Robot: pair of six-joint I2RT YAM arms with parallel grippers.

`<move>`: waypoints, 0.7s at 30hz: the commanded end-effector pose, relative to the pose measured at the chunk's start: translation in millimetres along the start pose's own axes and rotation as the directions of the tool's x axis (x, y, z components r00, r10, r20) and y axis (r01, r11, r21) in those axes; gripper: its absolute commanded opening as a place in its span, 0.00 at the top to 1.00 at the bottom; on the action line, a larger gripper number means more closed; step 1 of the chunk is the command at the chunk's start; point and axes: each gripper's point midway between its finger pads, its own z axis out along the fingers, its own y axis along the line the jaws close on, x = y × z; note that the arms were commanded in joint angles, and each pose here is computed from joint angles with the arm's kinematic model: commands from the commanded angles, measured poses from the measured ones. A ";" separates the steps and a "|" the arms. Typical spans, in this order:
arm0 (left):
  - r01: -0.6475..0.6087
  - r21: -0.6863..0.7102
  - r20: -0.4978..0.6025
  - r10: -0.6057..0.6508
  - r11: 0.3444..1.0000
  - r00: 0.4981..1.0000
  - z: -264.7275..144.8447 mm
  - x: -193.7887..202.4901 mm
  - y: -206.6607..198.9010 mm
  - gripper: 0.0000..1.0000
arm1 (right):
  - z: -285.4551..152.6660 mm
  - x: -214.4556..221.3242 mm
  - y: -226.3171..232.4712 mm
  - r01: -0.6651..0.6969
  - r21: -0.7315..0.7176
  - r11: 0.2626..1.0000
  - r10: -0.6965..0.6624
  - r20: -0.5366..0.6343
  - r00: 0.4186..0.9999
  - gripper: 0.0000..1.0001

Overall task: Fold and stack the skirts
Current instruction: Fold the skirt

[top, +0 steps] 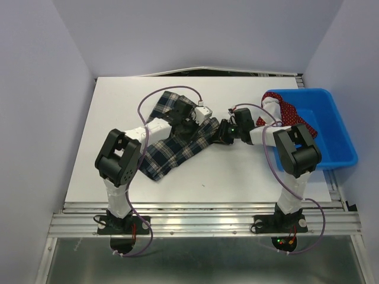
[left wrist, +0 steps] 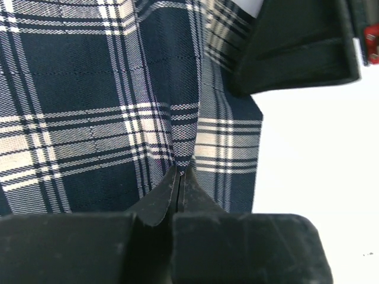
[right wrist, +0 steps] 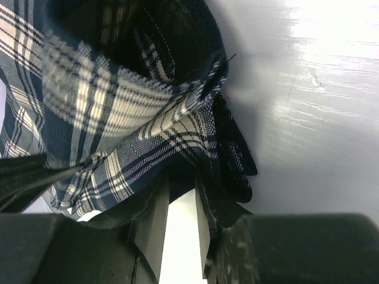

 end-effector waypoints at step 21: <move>-0.001 0.120 -0.002 0.001 0.993 1.000 0.4 -5.1 -38.7 1.00 | -5.5 -1.5 -15.7 0.045 0.112 0.993 -0.049 0.028 0.998 0.70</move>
